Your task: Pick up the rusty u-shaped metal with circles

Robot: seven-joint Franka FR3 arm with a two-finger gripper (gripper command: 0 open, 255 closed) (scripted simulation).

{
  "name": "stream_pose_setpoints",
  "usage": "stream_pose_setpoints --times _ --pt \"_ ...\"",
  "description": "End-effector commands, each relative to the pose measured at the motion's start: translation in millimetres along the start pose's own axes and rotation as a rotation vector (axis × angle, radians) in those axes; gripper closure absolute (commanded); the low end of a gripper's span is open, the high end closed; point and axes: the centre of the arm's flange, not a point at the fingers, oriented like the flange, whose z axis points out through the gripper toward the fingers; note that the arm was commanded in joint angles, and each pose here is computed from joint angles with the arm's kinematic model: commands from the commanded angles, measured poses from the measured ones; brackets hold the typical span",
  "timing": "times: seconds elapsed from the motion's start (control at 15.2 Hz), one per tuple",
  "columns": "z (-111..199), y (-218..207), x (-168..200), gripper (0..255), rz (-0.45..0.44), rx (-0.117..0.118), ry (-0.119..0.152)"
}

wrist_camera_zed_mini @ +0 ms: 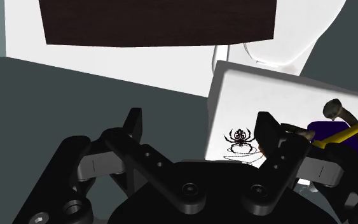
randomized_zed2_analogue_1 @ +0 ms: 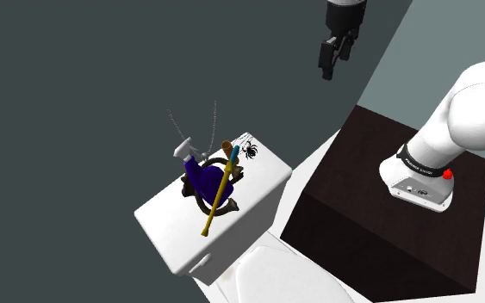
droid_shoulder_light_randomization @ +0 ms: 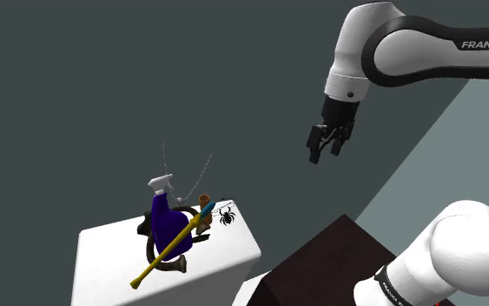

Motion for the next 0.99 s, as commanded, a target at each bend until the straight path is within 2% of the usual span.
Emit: stream_pose_setpoints --times 0.0,0.92 --pt "13.7 -20.8 12.5 0 -0.018 -0.013 0.006" --pt "122.0 -164.8 83.3 0 -0.136 -0.111 0.037"
